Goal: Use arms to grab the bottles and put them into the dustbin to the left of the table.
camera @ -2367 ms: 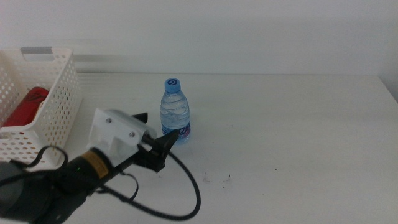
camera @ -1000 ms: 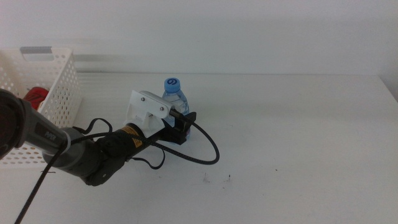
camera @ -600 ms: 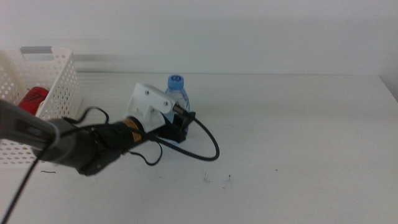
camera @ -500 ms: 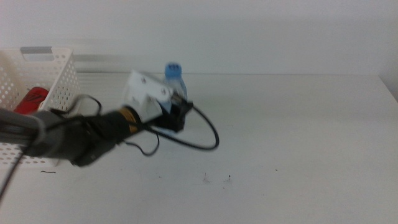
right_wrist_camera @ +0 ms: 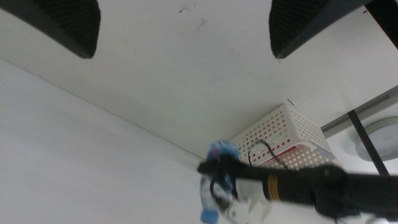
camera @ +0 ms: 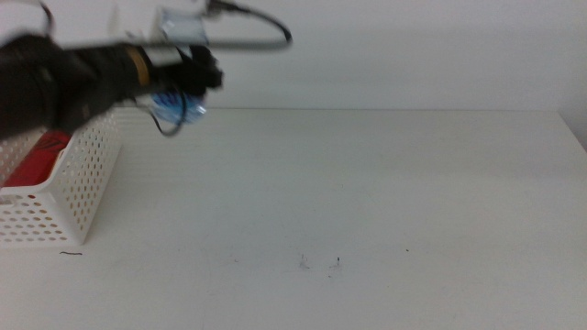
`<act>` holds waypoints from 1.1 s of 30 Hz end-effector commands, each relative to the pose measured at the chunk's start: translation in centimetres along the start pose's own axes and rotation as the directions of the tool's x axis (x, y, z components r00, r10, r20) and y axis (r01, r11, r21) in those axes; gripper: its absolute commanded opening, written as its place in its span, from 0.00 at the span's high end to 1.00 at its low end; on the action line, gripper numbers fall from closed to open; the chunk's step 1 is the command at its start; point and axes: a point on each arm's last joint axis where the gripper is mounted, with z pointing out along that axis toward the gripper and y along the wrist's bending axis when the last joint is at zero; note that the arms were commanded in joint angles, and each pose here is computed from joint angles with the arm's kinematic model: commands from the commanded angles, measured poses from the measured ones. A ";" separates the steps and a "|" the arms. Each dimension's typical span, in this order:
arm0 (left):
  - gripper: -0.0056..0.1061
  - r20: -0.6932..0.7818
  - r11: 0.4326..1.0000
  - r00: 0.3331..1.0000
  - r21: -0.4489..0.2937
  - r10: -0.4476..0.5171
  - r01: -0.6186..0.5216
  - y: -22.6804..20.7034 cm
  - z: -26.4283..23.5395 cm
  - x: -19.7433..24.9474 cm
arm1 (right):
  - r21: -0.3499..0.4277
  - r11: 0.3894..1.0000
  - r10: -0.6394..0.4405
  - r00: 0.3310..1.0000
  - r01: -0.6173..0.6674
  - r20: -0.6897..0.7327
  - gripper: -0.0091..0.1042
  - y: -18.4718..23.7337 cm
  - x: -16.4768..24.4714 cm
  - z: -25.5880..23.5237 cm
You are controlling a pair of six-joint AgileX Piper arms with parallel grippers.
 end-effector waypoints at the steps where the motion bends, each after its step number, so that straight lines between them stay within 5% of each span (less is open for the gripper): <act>1: 0.62 0.009 0.999 1.000 -0.042 -0.019 0.019 0.7 -1.6 -2.9 | 0.000 1.000 -0.005 1.000 0.005 0.010 0.11 0.0 -0.2 0.0; 8: 0.62 -0.120 0.998 0.992 0.043 0.047 -0.043 4.2 -4.5 -7.4 | 0.000 1.000 -0.005 1.000 0.005 0.010 0.11 0.0 -0.2 0.0; 24: 0.62 -0.290 0.979 0.955 -0.203 -0.066 0.005 16.8 -7.3 -8.0 | 0.000 1.000 -0.005 1.000 0.005 0.010 0.11 0.0 -0.2 0.0; 33: 0.62 -0.480 0.972 0.862 -0.225 -0.166 0.062 21.7 -3.1 -2.4 | 0.000 1.000 -0.005 1.000 0.005 0.010 0.11 0.0 -0.2 0.0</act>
